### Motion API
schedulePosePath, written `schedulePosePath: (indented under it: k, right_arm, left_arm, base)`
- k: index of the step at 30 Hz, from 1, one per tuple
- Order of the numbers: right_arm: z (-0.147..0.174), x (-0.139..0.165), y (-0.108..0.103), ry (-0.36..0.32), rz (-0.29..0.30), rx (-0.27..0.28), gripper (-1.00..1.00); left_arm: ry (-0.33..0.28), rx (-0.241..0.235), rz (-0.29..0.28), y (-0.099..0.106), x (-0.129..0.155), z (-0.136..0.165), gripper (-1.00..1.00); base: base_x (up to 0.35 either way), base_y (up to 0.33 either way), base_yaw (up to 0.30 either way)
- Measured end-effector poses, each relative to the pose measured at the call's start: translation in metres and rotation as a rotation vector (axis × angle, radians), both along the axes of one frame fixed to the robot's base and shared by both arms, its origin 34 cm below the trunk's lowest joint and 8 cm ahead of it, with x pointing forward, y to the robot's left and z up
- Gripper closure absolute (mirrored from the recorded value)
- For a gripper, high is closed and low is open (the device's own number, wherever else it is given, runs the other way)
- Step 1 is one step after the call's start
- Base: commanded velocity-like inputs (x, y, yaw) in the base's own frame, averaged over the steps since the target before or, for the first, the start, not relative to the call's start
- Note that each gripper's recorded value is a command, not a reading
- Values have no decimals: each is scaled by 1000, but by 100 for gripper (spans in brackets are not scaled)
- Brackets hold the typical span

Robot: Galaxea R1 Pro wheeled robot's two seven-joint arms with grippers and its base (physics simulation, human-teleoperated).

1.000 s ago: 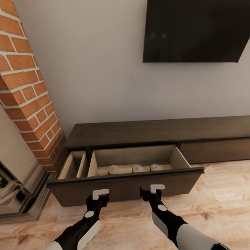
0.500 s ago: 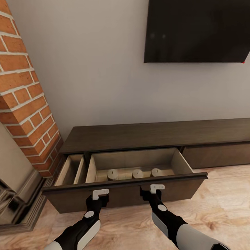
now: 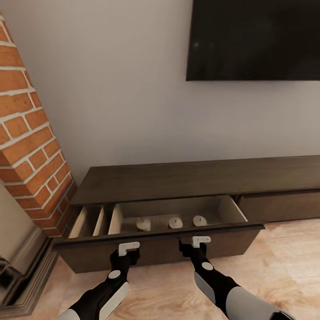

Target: Place each of the two pumpkins and all three candles from the living room inside a cabinet in the living room (use any cabinet), then make sure every cabinet is closed, and position the cauldron so it is next to a table in the living room.

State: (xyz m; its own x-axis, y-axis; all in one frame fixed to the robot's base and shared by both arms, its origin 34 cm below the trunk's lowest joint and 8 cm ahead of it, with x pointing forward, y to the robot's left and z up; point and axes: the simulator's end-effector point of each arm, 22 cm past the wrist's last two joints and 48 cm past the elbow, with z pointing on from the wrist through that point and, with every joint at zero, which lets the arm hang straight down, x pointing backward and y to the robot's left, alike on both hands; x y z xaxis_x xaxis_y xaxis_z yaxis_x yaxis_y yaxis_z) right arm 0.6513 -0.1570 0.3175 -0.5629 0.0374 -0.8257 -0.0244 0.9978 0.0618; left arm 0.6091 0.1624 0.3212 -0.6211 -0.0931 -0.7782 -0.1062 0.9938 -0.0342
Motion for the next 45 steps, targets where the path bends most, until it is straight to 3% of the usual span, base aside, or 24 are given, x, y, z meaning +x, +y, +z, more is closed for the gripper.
schedulePosePath:
  k: [26, 35, 45]
  right_arm:
    - [0, 0, 0, 0, -1, 0, -100]
    - [-6, -7, 0, 13, -2, 1, -100]
    - [0, 1, -1, 0, -4, 0, -100]
  left_arm:
    - [-1, 5, -2, 2, 0, 0, -100]
    - [0, 5, -2, 1, 0, -1, -100]
    - [0, 5, -5, 0, 0, -1, -100]
  base:
    - [317, 0, 0]
    - [15, 0, 0]
    - [-293, 0, 0]
